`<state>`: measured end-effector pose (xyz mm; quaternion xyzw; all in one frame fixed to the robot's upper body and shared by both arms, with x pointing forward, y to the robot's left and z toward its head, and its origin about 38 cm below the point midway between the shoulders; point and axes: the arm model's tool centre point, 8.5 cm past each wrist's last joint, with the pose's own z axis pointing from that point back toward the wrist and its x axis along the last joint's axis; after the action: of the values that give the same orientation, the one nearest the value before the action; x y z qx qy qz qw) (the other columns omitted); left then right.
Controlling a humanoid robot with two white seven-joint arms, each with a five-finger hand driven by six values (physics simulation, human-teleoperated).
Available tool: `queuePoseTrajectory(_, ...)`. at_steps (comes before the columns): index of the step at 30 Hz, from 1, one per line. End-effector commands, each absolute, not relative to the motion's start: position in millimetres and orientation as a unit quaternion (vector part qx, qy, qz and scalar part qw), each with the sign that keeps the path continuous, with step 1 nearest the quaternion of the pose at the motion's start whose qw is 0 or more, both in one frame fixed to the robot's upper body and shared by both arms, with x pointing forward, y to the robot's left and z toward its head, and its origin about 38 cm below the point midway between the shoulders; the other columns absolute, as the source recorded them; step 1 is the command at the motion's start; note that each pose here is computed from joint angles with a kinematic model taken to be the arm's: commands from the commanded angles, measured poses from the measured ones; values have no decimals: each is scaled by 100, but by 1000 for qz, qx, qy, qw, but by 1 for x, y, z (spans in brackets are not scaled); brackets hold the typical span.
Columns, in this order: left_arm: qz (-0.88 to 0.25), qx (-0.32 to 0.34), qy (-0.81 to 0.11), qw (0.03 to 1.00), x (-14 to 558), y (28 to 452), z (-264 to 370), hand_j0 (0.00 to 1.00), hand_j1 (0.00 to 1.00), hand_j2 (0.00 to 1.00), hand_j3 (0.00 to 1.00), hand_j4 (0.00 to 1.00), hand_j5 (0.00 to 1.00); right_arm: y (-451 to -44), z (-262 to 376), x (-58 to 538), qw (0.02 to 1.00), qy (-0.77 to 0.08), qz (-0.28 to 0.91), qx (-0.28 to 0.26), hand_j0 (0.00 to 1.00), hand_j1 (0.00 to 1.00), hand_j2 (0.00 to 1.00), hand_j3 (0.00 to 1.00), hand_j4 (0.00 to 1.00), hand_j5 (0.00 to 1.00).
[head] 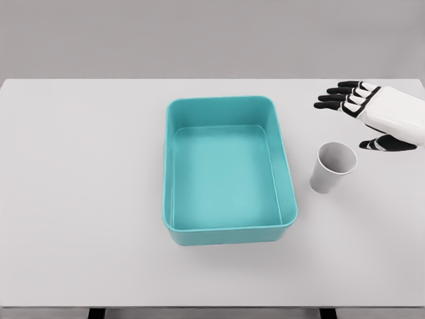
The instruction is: Put the paper cup into the basket with your right arm
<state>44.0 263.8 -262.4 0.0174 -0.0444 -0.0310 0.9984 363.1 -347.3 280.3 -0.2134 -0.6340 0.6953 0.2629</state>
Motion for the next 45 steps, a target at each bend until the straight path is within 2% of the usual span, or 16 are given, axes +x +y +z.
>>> queuePoseTrajectory(1,-31,18,-45,998,44,264,-262,100,100,100,100,100,100,-348,280,363,266,-634,694,-213,100,100,100,100,100,100)
queuePoseTrajectory(6,-31,17,-45,998,44,264,-262,100,100,100,100,100,100,-353,268,358,281,-630,694,-206,100,100,100,100,100,100)
queuePoseTrajectory(7,-31,17,-45,998,44,264,-262,100,100,100,100,100,100,-360,273,357,286,-638,683,-213,100,100,100,100,100,100)
queuePoseTrajectory(10,-31,18,-45,998,44,264,-262,100,100,100,100,100,100,-382,281,344,327,-694,615,-181,100,100,100,100,100,100)
queuePoseTrajectory(14,-31,17,-45,998,44,264,-262,100,100,100,100,100,100,-394,257,334,393,-744,536,-76,100,100,100,100,100,100)
queuePoseTrajectory(19,-31,17,-45,998,44,264,-262,100,100,100,100,100,100,-407,212,328,502,-759,414,-18,100,100,100,100,100,100)
queuePoseTrajectory(23,-31,18,-45,998,44,264,-262,100,100,100,100,100,100,-410,167,326,565,-734,377,27,100,100,100,100,100,100)
queuePoseTrajectory(29,-31,18,-44,998,44,264,-262,100,100,100,100,100,100,-427,110,322,627,-714,309,34,100,100,100,100,100,100)
queuePoseTrajectory(37,-31,18,-45,998,44,264,-262,100,100,100,100,100,100,-422,85,321,644,-718,256,62,100,100,100,100,100,100)
queuePoseTrajectory(45,-31,18,-45,998,44,264,-262,100,100,100,100,100,100,-409,89,331,639,-728,231,97,100,100,100,100,100,100)
